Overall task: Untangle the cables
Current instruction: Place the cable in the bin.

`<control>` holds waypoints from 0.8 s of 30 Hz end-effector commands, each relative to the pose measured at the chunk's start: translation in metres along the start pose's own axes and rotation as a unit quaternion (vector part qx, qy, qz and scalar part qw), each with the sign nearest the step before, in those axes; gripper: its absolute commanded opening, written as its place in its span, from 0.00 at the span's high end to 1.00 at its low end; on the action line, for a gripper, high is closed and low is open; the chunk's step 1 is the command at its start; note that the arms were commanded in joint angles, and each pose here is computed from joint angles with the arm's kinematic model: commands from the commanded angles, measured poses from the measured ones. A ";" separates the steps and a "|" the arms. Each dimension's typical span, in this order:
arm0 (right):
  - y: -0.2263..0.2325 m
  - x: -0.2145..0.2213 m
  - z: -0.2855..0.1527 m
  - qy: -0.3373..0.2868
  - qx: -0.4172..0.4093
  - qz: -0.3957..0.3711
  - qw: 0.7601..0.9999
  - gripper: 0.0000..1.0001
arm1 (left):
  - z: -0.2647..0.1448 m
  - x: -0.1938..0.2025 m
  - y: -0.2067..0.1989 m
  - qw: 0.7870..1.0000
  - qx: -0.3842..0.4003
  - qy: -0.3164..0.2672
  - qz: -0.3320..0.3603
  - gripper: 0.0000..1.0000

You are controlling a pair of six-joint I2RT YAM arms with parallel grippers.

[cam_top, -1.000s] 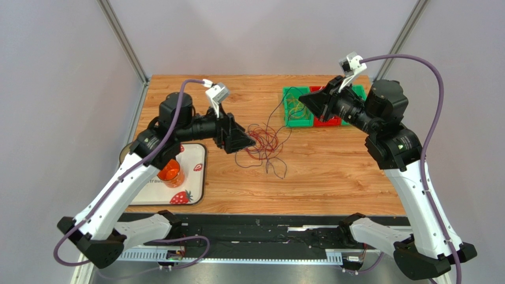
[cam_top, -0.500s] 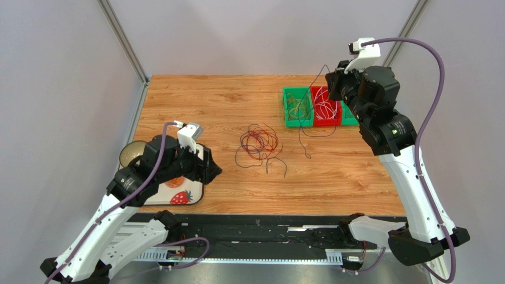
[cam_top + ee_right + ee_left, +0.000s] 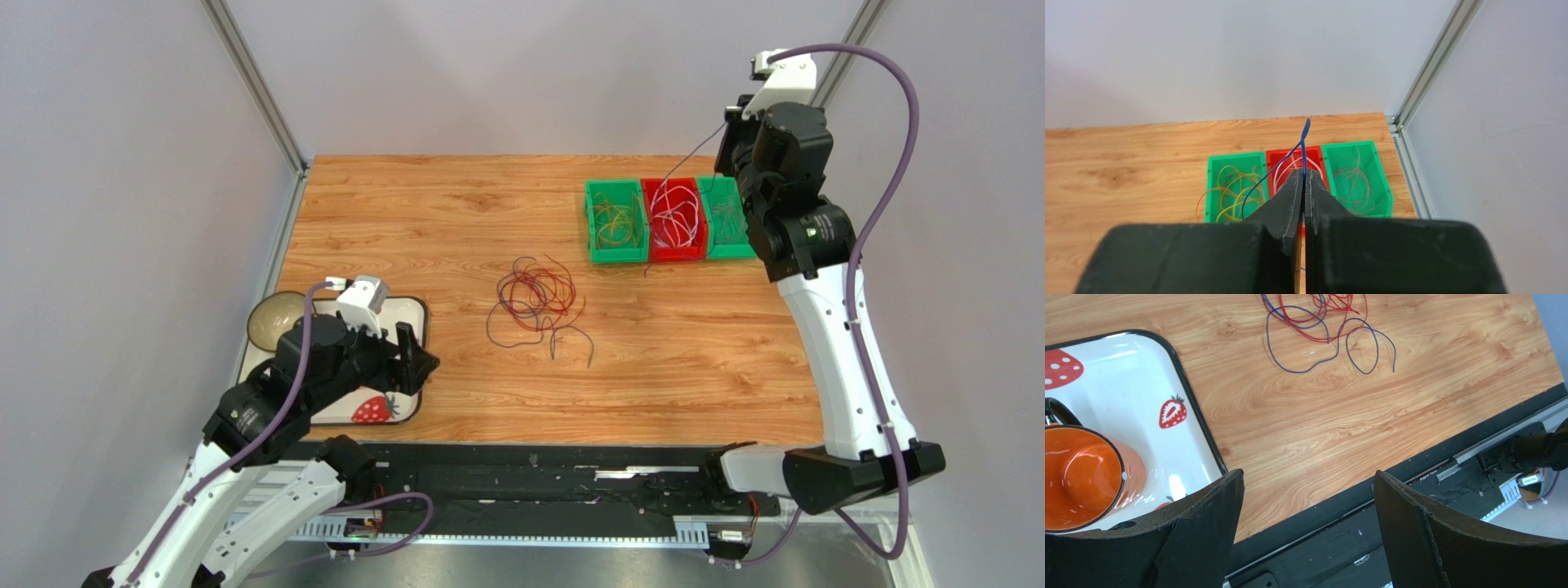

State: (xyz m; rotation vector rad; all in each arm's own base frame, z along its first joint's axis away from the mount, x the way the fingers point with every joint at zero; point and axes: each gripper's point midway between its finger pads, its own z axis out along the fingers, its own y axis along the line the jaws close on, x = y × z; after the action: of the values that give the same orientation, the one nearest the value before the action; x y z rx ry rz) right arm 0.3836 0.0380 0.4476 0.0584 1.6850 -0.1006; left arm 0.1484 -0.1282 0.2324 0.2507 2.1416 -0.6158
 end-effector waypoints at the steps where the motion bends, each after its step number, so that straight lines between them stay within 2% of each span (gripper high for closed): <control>1: -0.024 -0.038 0.015 -0.052 0.029 0.010 0.998 1.00 | 0.003 -0.007 0.001 1.000 -0.007 -0.012 -0.007 0.14; 8: -0.049 -0.042 0.046 -0.053 0.055 0.018 0.997 1.00 | 0.008 -0.003 0.001 1.000 -0.012 0.005 -0.010 0.17; 24: -0.119 -0.036 0.089 -0.063 0.132 0.005 0.989 1.00 | 0.007 -0.002 0.012 0.999 -0.044 0.004 -0.022 0.18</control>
State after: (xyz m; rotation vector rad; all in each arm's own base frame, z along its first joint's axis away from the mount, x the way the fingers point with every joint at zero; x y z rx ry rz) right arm 0.4594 -0.0759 0.4449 0.2483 1.6445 -0.2991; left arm 0.1576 -0.1219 0.2236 0.1799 2.1860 -0.5453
